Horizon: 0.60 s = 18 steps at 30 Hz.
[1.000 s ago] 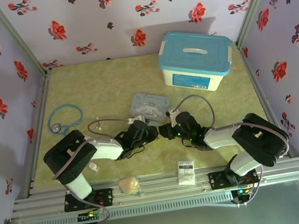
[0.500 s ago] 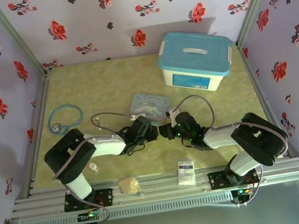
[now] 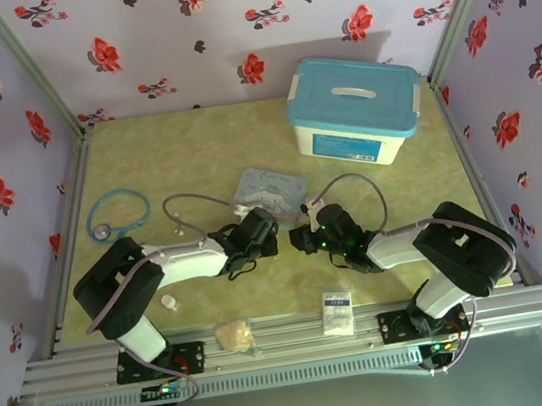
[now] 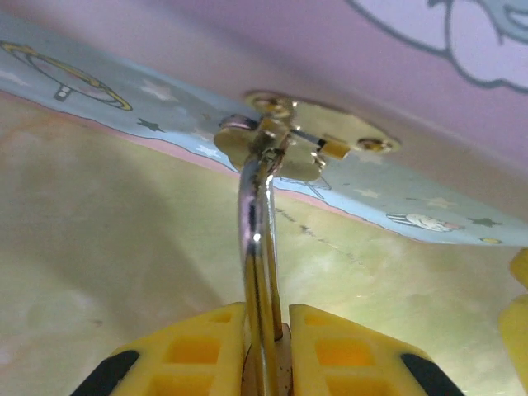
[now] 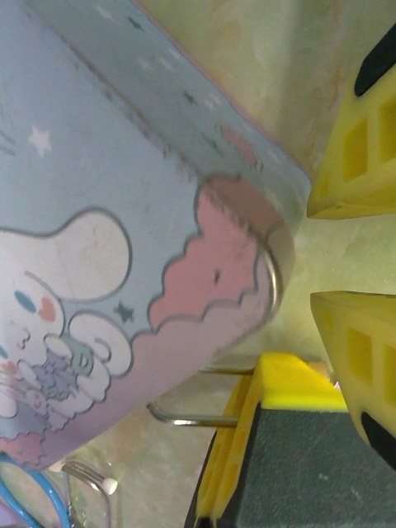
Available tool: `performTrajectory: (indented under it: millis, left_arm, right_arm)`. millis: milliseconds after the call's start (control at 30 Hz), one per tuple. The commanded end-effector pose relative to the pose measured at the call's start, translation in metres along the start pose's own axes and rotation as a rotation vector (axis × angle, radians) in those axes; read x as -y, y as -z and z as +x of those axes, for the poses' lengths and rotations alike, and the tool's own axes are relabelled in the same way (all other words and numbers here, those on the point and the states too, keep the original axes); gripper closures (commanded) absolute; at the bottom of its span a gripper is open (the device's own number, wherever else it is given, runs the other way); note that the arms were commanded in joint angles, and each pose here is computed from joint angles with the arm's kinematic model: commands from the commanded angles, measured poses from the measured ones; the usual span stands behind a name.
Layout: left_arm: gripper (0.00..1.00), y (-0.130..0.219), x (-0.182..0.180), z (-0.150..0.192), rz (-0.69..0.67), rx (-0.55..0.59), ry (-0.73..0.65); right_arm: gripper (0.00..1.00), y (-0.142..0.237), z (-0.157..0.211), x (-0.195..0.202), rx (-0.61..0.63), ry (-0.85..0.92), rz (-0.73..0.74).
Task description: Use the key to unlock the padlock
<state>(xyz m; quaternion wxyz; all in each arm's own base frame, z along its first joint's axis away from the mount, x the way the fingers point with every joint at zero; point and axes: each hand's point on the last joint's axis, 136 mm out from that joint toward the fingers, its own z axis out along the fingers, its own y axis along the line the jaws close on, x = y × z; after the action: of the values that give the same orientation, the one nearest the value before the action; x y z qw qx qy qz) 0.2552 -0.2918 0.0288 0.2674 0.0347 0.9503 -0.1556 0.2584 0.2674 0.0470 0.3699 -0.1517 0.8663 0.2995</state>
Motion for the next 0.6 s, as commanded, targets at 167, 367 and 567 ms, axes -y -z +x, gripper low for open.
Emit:
performTrajectory:
  millis: [167,367,567]
  left_arm:
    - [0.85,0.011,-0.071,0.036,-0.393,-0.183,-0.276]
    - [0.82,0.01,-0.064,0.032,-0.446,-0.182,-0.346]
    - [0.73,0.007,-0.052,0.034,-0.434,-0.18,-0.371]
  right_arm:
    - [0.71,-0.003,-0.011,0.0,0.04,-0.02,0.005]
    - [0.72,-0.004,-0.012,0.005,0.05,-0.033,0.032]
    - [0.72,-0.007,-0.013,0.004,0.056,-0.049,0.029]
